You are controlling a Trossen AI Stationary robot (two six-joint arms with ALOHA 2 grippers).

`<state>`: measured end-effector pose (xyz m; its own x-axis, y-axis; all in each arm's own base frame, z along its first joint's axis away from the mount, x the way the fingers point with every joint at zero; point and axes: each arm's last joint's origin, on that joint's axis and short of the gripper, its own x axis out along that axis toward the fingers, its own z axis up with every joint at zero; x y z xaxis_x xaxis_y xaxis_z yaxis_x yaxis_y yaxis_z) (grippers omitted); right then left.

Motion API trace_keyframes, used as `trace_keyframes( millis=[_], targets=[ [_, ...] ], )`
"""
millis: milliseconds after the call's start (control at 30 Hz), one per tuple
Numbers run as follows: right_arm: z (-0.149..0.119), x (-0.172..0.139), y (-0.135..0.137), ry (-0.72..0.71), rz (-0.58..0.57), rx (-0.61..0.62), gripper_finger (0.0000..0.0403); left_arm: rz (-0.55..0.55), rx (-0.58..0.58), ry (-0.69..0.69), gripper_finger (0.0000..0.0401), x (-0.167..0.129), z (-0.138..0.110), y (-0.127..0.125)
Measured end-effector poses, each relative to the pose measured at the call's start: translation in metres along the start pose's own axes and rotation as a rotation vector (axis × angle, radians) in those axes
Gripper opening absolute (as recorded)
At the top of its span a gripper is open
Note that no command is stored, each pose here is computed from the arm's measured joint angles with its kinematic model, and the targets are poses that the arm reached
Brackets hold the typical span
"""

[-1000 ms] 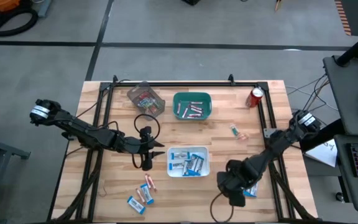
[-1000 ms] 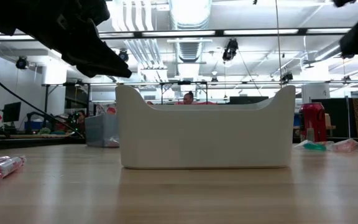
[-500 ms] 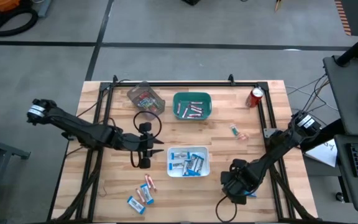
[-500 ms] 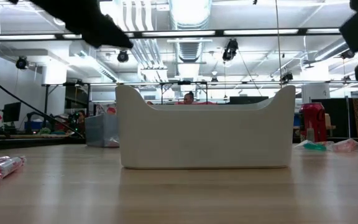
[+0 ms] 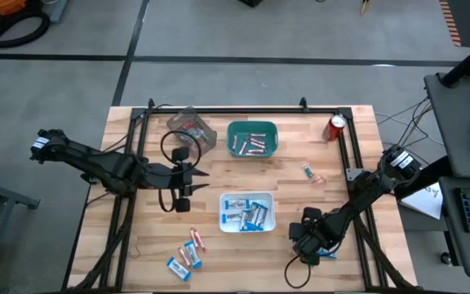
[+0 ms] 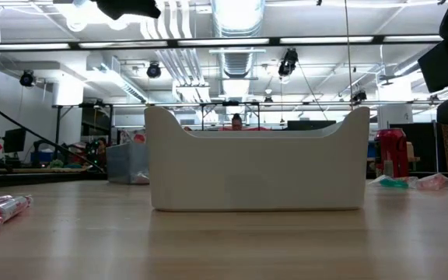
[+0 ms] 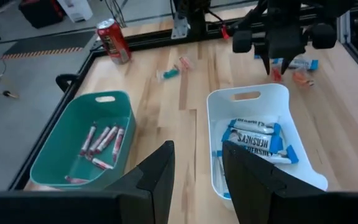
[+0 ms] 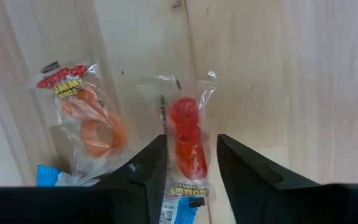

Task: Sort candy
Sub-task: Put the red gummy into the black bin

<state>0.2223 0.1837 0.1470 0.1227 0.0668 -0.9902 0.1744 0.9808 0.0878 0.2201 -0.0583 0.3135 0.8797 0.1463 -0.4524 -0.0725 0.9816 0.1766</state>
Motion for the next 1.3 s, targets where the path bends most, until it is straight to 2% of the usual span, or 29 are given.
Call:
trace_keyframes(
  millis=[267,433,633,1033,1167,1300],
  targets=[
    [-0.001,0.002,-0.001,-0.003,0.003,-0.012,0.0021,-0.002,-0.048,-0.023,0.0119,0.001,0.0,0.0],
    [0.0,-0.002,-0.002,-0.03,-0.008,-0.019,0.0015,-0.012,-0.05,-0.019,0.0119,0.003,0.0,-0.004],
    [0.003,-0.023,-0.01,-0.124,-0.024,-0.004,0.0013,-0.025,-0.065,-0.025,0.0119,0.0,0.0,-0.006],
    [0.025,-0.093,-0.053,-0.629,-0.212,0.061,0.0013,-0.039,-0.119,-0.021,0.0119,-0.002,-0.001,-0.009],
    [0.047,-0.112,-0.068,-0.824,-0.272,0.066,0.0013,-0.044,-0.147,0.024,0.0119,-0.003,-0.005,-0.012],
    [0.08,-0.125,-0.081,-1.005,-0.286,0.032,0.0013,-0.032,-0.184,0.079,0.0119,-0.005,-0.012,-0.014]
  ],
)
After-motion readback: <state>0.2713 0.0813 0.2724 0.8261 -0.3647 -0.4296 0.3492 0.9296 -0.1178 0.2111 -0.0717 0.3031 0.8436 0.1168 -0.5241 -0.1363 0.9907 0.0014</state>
